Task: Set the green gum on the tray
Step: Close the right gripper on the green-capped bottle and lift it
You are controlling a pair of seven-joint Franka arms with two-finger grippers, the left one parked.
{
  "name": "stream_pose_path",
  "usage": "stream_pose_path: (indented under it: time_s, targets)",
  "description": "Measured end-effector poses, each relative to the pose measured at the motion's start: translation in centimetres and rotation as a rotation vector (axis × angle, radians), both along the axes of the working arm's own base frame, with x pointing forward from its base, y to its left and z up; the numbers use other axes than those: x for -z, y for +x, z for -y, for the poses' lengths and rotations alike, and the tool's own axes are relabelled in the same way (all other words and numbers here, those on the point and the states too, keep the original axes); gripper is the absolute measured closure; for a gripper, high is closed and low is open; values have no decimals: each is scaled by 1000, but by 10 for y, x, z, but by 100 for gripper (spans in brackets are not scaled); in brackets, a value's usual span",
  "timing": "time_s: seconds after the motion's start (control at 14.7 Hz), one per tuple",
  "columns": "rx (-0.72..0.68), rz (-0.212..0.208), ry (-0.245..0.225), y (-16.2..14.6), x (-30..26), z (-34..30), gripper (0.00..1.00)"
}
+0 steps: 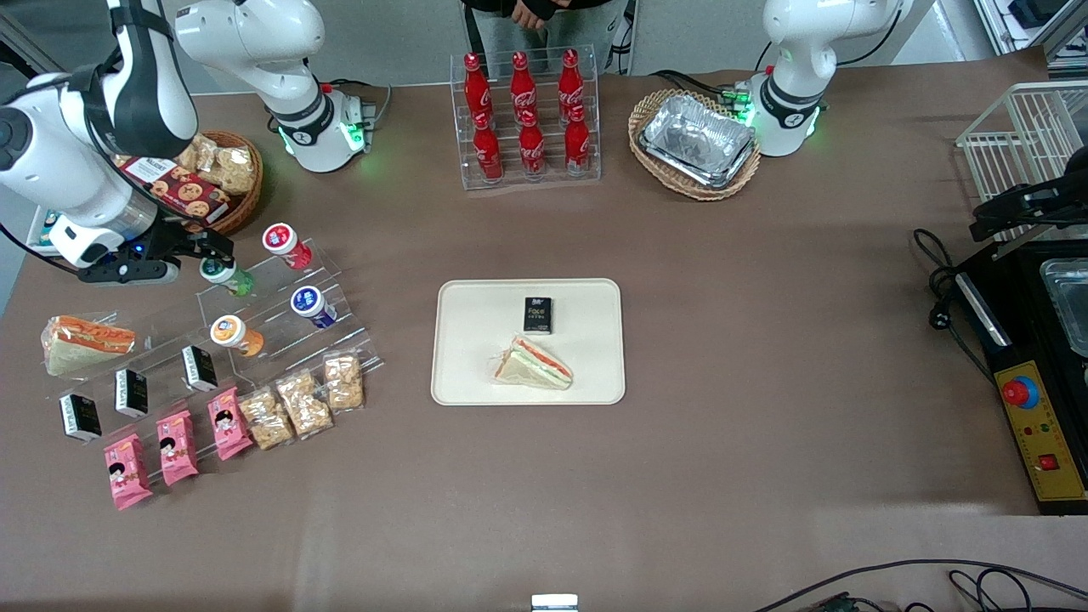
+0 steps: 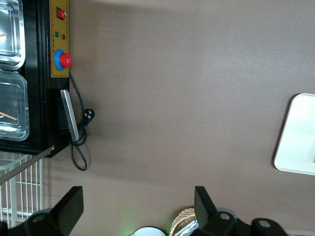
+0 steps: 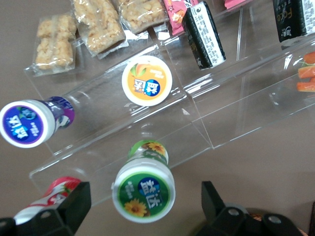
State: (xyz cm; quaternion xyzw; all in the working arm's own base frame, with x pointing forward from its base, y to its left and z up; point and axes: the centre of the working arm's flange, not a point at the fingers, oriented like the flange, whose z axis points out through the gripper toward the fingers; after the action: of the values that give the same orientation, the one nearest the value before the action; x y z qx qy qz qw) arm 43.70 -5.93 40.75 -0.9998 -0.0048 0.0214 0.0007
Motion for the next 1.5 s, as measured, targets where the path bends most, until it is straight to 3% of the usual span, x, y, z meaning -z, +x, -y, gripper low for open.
stream_pose_path:
  time_s: [0.68,0.89,1.09,1.5]
  targets:
    - [2,-21,-3,2,29,1,2]
    - [1,-26,-3,2,31,0,11]
    - [1,-26,-3,2,31,0,41]
    - [-3,-22,-3,2,30,0,41]
